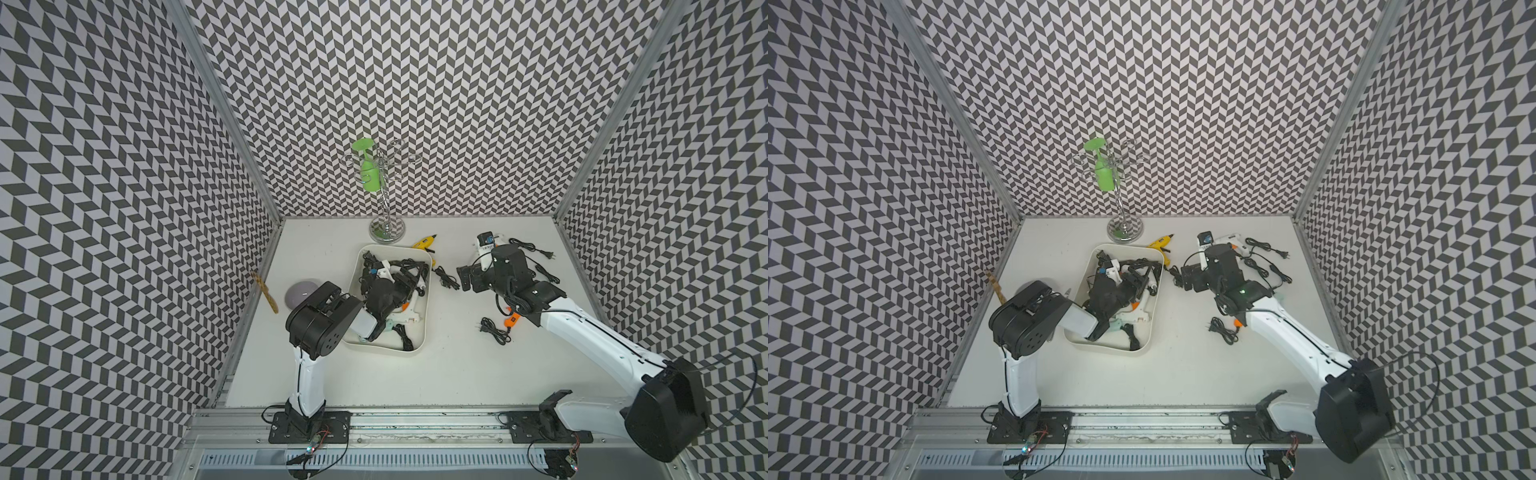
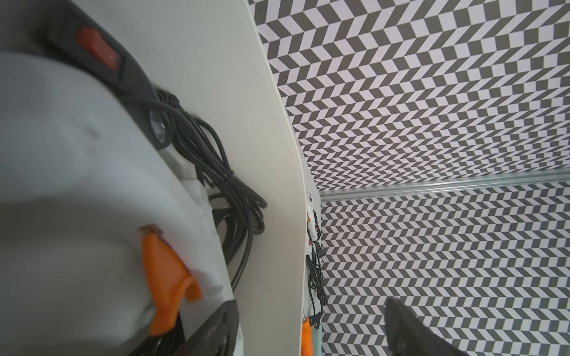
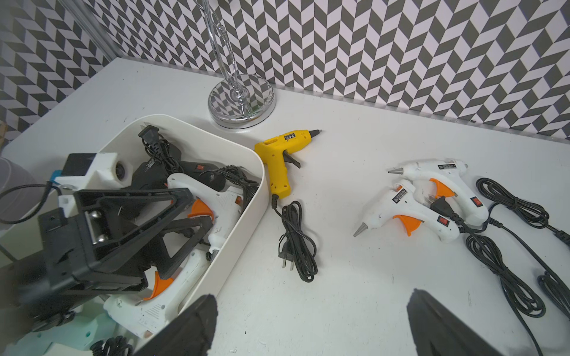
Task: Put the hot melt glue gun into the storage box
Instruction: Place the hot melt adhesive gun in the storage box, then pick up the hot melt adhesive gun from the center of the board.
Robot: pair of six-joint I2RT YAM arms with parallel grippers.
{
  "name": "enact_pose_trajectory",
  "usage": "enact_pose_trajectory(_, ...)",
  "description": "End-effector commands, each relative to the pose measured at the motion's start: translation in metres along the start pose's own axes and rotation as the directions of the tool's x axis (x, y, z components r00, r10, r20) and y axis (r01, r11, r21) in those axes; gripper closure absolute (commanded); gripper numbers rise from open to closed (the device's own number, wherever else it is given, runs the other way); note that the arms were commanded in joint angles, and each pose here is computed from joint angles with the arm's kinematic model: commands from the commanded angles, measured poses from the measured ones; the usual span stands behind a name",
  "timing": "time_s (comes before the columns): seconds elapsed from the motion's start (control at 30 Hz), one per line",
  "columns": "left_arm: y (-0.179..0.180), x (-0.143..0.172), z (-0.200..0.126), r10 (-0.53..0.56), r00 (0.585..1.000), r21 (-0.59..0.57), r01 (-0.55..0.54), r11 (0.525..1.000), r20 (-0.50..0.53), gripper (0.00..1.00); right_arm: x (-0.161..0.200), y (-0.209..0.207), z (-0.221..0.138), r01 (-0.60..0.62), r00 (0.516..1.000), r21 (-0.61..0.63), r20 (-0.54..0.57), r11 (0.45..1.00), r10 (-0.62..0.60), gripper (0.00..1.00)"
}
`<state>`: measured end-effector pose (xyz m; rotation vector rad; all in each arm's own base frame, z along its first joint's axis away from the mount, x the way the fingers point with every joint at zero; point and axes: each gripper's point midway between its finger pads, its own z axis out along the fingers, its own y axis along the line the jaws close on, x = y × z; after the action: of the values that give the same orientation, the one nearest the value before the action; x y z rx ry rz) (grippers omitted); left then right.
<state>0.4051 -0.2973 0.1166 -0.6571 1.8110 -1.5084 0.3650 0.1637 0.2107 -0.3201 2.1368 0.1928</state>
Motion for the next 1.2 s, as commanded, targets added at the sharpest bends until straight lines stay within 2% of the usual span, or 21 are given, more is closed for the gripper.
enact_pose_trajectory(0.0,-0.035,0.004,-0.010,0.071,0.997,0.066,-0.069,0.995,-0.026,0.20,-0.006,-0.004,-0.006,0.000,1.000,0.002,0.031,1.000,0.000,0.01)
enact_pose_trajectory(0.07,-0.057,0.004,-0.012,0.143,0.989,0.092,-0.139,0.986,-0.038,0.19,-0.011,-0.008,-0.008,-0.010,0.999,0.010,0.043,1.000,0.010,0.01)
enact_pose_trajectory(0.17,-0.097,0.006,-0.014,0.294,0.954,0.133,-0.284,0.950,-0.066,0.19,-0.014,-0.020,-0.009,-0.059,0.997,0.016,0.052,0.998,0.058,0.01)
enact_pose_trajectory(0.27,-0.134,0.008,-0.016,0.451,0.889,0.150,-0.436,0.888,-0.086,0.19,-0.009,-0.035,-0.004,-0.142,0.989,0.027,0.033,0.990,0.141,0.01)
enact_pose_trajectory(0.37,-0.156,0.010,-0.017,0.613,0.780,0.109,-0.603,0.790,-0.124,0.19,0.004,-0.051,0.007,-0.210,0.977,0.075,-0.011,0.975,0.211,0.01)
enact_pose_trajectory(0.43,-0.166,0.007,-0.024,0.709,0.693,0.061,-0.708,0.703,-0.133,0.19,0.018,-0.064,0.015,-0.262,0.962,0.110,-0.050,0.959,0.268,0.01)
enact_pose_trajectory(0.53,-0.167,-0.011,-0.042,0.801,0.583,-0.063,-0.812,0.581,-0.136,0.19,0.040,-0.080,0.021,-0.342,0.926,0.143,-0.114,0.929,0.359,0.01)
enact_pose_trajectory(0.67,-0.160,-0.036,-0.069,0.871,0.469,-0.201,-0.876,0.438,-0.149,0.11,0.071,-0.093,0.018,-0.446,0.866,0.183,-0.162,0.876,0.474,0.01)
enact_pose_trajectory(0.7,-0.156,-0.042,-0.076,0.882,0.448,-0.236,-0.881,0.409,-0.146,0.03,0.078,-0.095,0.016,-0.468,0.853,0.188,-0.160,0.863,0.497,0.01)
enact_pose_trajectory(0.8,-0.141,-0.051,-0.086,0.894,0.423,-0.280,-0.885,0.372,-0.150,0.00,0.100,-0.098,0.013,-0.508,0.820,0.227,-0.167,0.831,0.547,0.00)
enact_pose_trajectory(0.97,-0.126,-0.047,-0.083,0.857,0.474,-0.242,-0.872,0.425,-0.203,0.00,0.136,-0.098,0.010,-0.499,0.775,0.308,-0.261,0.810,0.576,0.02)
enact_pose_trajectory(1.03,-0.122,-0.049,-0.085,0.848,0.494,-0.257,-0.859,0.442,-0.193,0.01,0.148,-0.101,0.008,-0.501,0.758,0.340,-0.271,0.796,0.593,0.03)
enact_pose_trajectory(1.17,-0.125,-0.056,-0.092,0.856,0.490,-0.248,-0.861,0.444,-0.167,0.00,0.167,-0.098,0.005,-0.512,0.728,0.363,-0.298,0.778,0.618,0.05)
